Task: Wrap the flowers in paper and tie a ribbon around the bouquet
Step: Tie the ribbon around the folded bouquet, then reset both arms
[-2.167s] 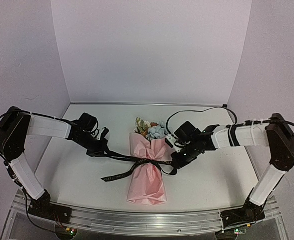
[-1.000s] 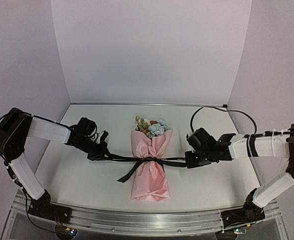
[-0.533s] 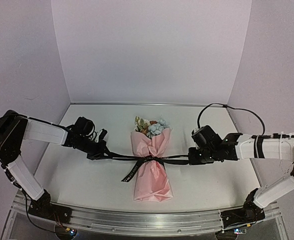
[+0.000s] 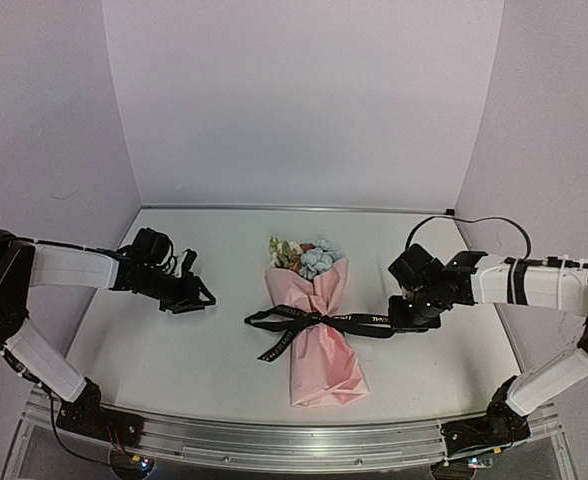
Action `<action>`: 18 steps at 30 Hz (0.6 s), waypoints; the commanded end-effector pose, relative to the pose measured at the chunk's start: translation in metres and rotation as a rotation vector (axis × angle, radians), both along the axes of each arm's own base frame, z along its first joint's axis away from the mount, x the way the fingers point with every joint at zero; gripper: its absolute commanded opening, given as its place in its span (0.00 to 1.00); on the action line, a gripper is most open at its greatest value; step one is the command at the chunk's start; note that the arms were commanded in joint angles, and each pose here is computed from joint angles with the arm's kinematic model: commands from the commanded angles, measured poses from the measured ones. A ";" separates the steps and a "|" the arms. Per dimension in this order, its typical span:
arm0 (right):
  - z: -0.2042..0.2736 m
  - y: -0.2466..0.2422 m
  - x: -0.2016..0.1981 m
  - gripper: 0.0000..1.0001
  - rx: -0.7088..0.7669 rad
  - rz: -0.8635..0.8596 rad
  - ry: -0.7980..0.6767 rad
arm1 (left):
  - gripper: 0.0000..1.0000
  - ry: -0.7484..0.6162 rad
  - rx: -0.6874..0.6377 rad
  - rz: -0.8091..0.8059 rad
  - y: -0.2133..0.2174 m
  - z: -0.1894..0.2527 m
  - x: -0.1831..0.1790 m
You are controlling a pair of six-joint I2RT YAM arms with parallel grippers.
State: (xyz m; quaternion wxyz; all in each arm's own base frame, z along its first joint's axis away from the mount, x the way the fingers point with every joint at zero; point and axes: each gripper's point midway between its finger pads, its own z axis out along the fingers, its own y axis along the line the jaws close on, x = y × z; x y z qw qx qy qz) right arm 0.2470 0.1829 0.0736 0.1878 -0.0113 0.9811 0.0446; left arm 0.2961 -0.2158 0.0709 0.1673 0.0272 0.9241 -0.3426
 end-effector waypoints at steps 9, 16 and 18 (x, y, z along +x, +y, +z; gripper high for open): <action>0.051 0.017 -0.018 0.98 0.124 0.014 0.088 | 1.00 -0.260 -0.016 0.042 0.007 0.104 0.022; 0.082 0.007 -0.025 0.98 0.167 0.049 -0.003 | 1.00 -0.462 -0.053 0.054 0.011 0.188 0.027; 0.089 0.001 -0.028 0.98 0.169 0.060 -0.037 | 1.00 -0.514 -0.056 0.071 0.015 0.208 0.028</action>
